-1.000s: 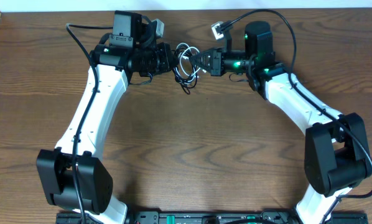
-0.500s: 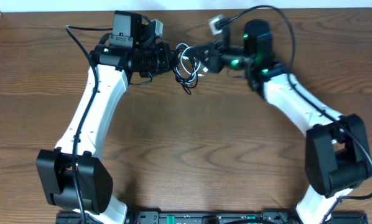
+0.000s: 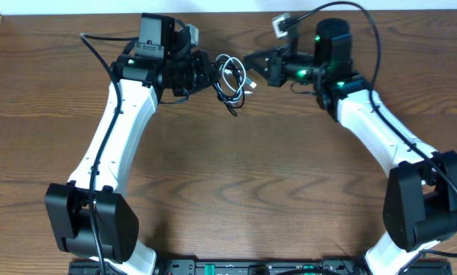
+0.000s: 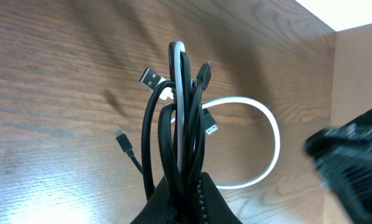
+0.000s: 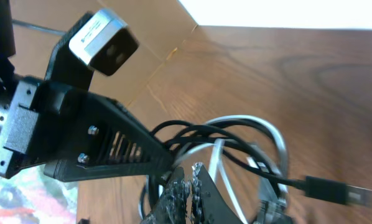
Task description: Untangle cables
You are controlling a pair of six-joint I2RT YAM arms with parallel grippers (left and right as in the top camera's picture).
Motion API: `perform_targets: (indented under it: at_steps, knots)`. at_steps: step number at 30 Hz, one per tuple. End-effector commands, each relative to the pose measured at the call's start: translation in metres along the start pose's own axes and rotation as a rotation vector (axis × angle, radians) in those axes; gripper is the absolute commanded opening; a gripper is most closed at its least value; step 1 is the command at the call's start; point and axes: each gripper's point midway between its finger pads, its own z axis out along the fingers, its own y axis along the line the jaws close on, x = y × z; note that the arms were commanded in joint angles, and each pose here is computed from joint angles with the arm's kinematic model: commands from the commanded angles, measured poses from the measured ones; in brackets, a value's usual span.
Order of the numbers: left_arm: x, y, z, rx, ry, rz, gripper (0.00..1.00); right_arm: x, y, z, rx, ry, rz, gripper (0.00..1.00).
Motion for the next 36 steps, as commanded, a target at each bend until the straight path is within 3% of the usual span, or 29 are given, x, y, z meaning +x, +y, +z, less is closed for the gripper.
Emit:
perform_targets:
  at_steps: [1,7,17,36]
  knots:
    - [0.001,-0.008,-0.004,0.011,-0.01,-0.011,0.08,0.001,0.002,0.006,0.045,-0.001,-0.023,0.03]
    - [0.001,-0.008,-0.004,0.011,-0.01,-0.011,0.07,0.01,-0.003,0.013,0.1,0.018,-0.034,0.02]
    - [0.002,-0.009,-0.004,0.012,-0.007,-0.01,0.08,-0.029,-0.018,0.001,0.176,-0.143,0.023,0.09]
    - [0.007,-0.017,0.0,0.021,0.002,0.005,0.07,0.019,-0.009,0.029,0.241,-0.007,0.087,0.01]
